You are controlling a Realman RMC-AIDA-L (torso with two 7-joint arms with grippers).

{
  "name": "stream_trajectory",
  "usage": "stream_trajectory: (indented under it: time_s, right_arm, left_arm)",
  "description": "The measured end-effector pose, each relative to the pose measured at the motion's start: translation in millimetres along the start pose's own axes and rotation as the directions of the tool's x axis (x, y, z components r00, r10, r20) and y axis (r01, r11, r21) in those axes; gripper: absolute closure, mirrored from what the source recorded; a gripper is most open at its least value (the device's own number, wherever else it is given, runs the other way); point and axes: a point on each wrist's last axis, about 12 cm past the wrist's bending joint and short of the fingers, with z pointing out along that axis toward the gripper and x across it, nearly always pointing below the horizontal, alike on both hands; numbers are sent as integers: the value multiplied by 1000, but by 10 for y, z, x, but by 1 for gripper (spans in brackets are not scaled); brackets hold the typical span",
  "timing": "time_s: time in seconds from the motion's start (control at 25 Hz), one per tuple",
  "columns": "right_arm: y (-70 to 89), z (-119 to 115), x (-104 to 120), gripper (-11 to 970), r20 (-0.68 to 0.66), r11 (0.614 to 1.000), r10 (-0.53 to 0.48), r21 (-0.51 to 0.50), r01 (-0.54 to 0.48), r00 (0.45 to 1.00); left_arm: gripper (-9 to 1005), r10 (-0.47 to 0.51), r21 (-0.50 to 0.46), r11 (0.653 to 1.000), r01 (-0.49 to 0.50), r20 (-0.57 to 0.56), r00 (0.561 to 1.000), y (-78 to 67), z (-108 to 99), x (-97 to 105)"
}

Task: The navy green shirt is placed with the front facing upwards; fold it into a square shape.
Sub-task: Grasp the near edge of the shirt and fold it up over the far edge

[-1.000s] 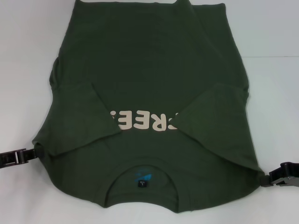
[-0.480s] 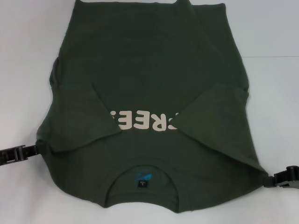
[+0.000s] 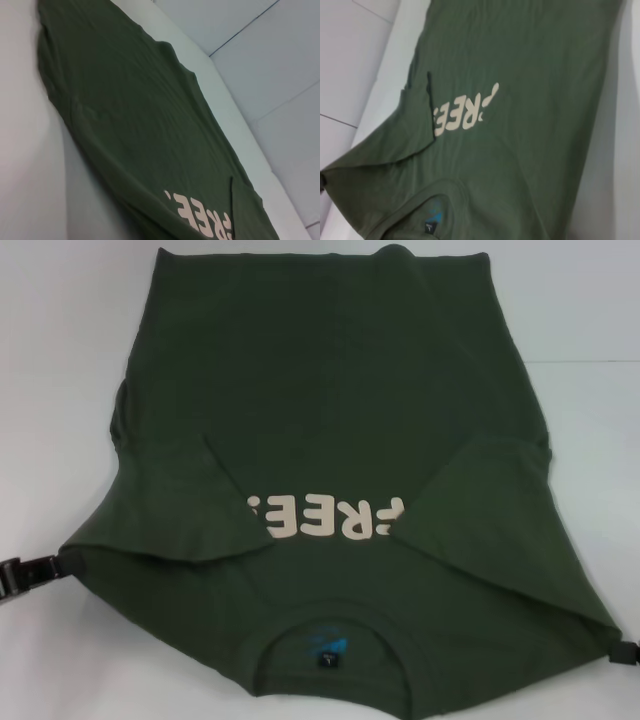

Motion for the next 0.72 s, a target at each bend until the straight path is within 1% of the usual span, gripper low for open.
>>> stream_trajectory:
  time_s: [0.08, 0.2, 0.4, 0.72]
  right_arm:
    - [-21, -61, 81, 956, 18, 1000, -7, -6, 7, 1000]
    - [-56, -143, 200, 955, 43, 1000, -24, -6, 25, 999]
    - [-61, -236, 365, 955, 60, 998, -51, -29, 53, 997]
    - [-77, -385, 597, 955, 77, 998, -47, -41, 51, 996]
  left_arm:
    - [976, -6, 6, 1000, 6, 0, 1000, -1, -17, 21]
    - [976, -31, 20, 999, 31, 1, 1000, 0, -77, 113]
    - [976, -64, 49, 997, 63, 5, 998, -8, -187, 263]
    - [976, -106, 82, 991, 104, 13, 994, -26, -336, 458]
